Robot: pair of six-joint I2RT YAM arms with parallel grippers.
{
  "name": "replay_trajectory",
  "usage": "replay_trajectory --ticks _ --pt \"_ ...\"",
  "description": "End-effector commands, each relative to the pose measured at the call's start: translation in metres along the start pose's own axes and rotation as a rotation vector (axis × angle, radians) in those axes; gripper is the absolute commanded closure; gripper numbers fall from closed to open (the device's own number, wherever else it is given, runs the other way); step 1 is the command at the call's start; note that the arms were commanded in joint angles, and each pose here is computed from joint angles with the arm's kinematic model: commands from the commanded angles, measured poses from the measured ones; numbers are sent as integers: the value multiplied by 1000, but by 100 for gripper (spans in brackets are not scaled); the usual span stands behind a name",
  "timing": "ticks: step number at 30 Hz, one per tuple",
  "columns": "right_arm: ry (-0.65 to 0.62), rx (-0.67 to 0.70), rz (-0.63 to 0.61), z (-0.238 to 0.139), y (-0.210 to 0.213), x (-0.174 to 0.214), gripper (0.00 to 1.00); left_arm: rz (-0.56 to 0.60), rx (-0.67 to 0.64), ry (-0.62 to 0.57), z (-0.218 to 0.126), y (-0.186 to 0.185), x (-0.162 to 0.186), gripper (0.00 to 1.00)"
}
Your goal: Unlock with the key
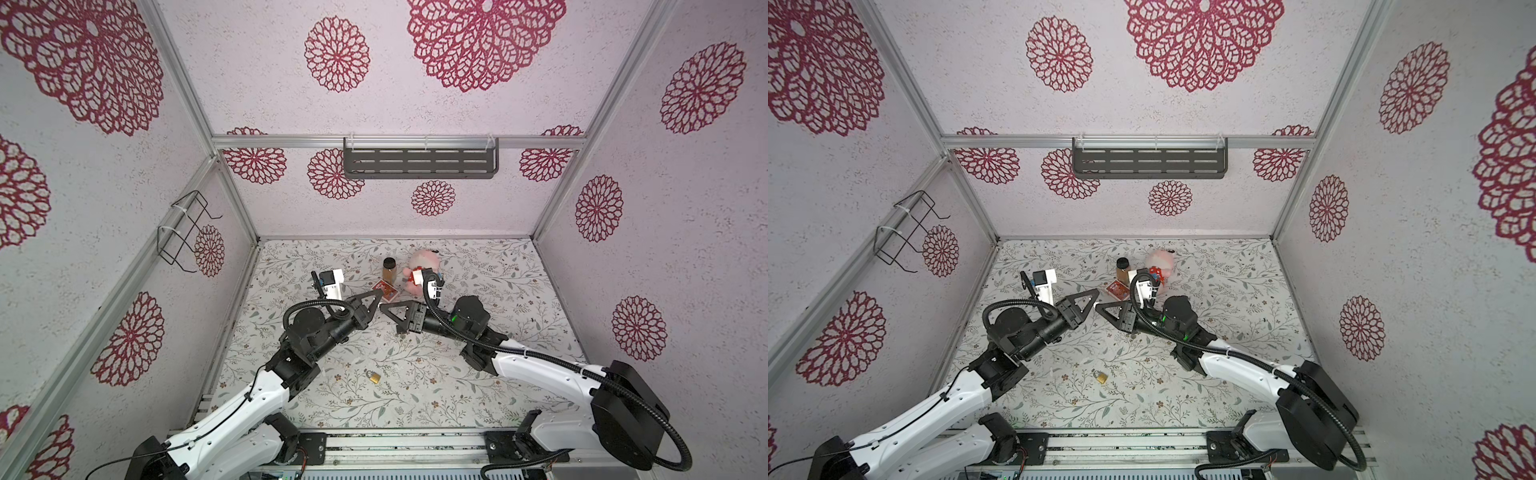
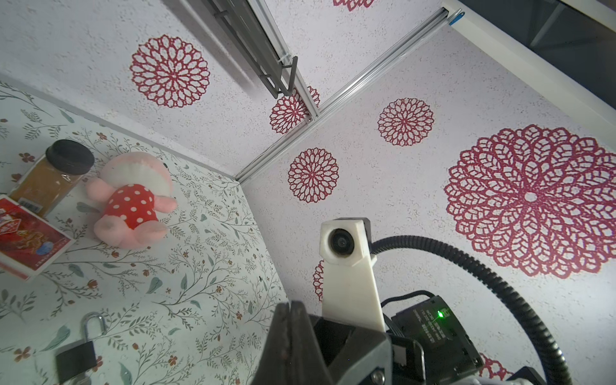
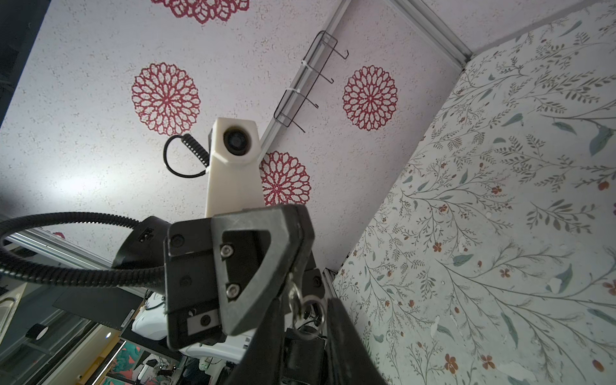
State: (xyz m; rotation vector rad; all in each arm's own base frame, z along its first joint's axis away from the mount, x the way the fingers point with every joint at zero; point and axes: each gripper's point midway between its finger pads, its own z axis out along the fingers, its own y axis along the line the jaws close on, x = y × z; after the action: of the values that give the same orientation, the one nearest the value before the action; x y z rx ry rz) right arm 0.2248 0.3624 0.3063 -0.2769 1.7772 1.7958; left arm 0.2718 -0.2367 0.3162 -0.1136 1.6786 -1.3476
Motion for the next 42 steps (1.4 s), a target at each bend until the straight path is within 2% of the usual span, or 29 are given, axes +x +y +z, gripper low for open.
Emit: replay_trajectory --ticks 1,15,29,35,36,39,42 --pt "-39 -87 -51 2 30 -17 75 13 50 -16 2 -14 -9 100" --pt "-65 -95 -67 0 34 -23 78 9 60 -2 2 -14 -6 100" --pt "-71 -95 -58 -3 35 -24 100 20 59 -14 2 -15 -8 100" --pt "-71 -92 -56 -5 34 -23 100 24 64 -24 2 -17 -11 100" --pt "-72 -90 -55 -5 33 -23 100 25 65 -24 2 -18 -11 98" --pt "-71 -62 -58 -8 29 -21 100 25 73 -25 1 -21 -13 71" --pt "-74 -33 -50 -17 20 -19 100 17 42 -26 -3 -18 -13 57"
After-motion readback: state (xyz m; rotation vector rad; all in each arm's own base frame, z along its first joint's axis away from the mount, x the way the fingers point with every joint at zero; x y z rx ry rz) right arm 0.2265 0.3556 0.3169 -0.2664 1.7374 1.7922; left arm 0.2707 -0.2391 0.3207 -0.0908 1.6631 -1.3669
